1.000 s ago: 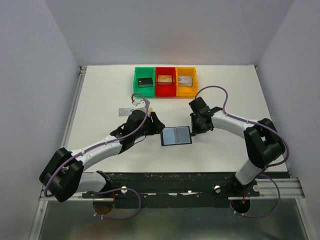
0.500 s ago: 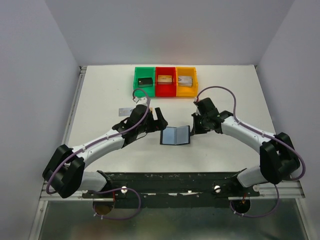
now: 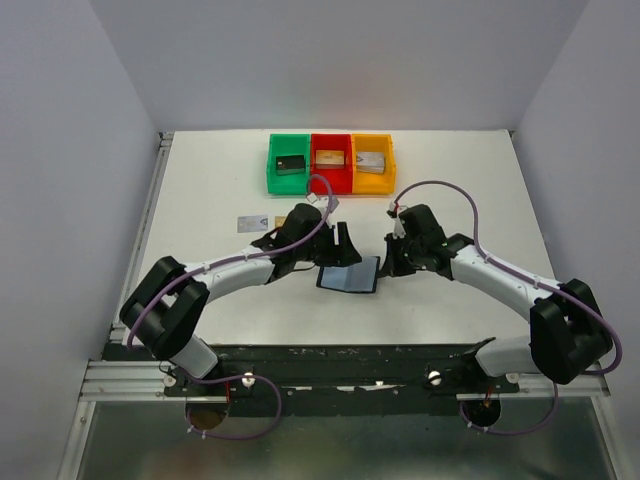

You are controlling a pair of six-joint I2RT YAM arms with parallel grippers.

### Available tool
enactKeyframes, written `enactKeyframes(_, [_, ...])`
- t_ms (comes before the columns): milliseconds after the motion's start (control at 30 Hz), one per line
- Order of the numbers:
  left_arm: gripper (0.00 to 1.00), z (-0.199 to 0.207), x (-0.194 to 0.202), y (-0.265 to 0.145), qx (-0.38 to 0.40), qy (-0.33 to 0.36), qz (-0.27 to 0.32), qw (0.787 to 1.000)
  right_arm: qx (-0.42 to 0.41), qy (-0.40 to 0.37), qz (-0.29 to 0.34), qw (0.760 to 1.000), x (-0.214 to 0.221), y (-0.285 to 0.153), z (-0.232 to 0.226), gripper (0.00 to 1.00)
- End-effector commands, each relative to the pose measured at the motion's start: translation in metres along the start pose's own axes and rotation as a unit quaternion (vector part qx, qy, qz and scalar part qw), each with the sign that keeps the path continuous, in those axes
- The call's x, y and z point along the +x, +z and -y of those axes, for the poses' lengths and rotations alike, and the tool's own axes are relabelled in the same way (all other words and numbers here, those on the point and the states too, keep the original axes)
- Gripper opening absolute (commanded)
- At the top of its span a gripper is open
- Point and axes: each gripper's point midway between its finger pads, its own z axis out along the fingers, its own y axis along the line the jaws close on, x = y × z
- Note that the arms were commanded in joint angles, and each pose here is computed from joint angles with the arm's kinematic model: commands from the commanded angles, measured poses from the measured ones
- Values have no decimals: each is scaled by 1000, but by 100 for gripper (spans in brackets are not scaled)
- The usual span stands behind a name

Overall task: Take the credit cards out of the card holder
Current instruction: Remove the credit card from the card holder.

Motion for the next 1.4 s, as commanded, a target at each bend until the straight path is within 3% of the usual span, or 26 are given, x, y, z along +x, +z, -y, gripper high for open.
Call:
enactKeyframes(0, [69, 8, 5, 9, 22, 12, -26, 999, -47, -12, 32, 998, -14, 0, -16, 0])
enactKeyframes(600, [68, -23, 15, 17, -44, 23, -43, 998, -128, -26, 41, 991, -39, -9, -52, 0])
enactKeyframes(1367, [66, -32, 24, 24, -63, 41, -64, 995, -129, -28, 34, 991, -42, -7, -53, 0])
